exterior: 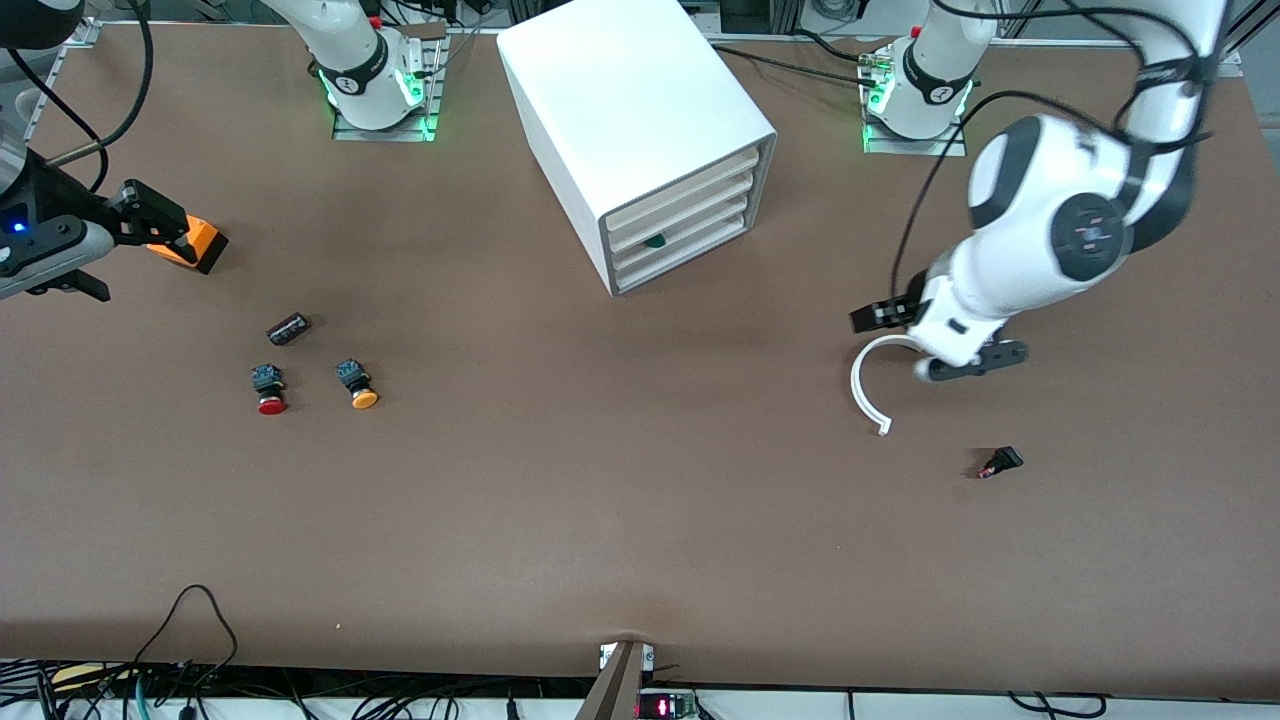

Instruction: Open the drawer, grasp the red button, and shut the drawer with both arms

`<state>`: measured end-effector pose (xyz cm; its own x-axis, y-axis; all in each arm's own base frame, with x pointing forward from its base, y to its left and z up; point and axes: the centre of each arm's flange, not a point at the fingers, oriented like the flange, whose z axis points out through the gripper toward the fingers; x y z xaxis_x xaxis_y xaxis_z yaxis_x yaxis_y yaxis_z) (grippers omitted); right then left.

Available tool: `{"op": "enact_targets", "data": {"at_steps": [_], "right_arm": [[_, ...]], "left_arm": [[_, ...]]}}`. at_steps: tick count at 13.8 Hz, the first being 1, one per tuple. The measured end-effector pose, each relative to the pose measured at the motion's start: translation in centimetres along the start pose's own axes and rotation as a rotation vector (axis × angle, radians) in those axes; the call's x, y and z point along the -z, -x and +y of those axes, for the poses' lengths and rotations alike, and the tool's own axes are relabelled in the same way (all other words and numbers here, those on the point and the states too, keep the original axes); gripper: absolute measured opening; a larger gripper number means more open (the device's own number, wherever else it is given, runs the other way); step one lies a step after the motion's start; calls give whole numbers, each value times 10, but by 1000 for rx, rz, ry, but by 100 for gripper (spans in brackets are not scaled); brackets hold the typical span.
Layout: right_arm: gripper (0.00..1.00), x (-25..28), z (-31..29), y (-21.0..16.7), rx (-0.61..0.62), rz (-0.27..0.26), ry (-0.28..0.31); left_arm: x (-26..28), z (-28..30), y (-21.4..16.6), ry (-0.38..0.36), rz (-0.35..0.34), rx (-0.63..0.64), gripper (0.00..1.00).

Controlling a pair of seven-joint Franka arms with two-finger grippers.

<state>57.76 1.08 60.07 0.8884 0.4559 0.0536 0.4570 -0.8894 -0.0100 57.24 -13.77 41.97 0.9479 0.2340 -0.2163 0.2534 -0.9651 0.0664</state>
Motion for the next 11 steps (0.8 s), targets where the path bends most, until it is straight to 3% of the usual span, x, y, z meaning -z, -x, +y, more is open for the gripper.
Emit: {"op": "enact_targets", "data": {"at_steps": [4,11], "right_arm": [[100,0,3,1,-6,1,1],[100,0,2,1,-4,3,-2]], "left_arm": [[53,-66,4,-5,6,-31,100],[115,-126,23,-98,104,-99,100]]}}
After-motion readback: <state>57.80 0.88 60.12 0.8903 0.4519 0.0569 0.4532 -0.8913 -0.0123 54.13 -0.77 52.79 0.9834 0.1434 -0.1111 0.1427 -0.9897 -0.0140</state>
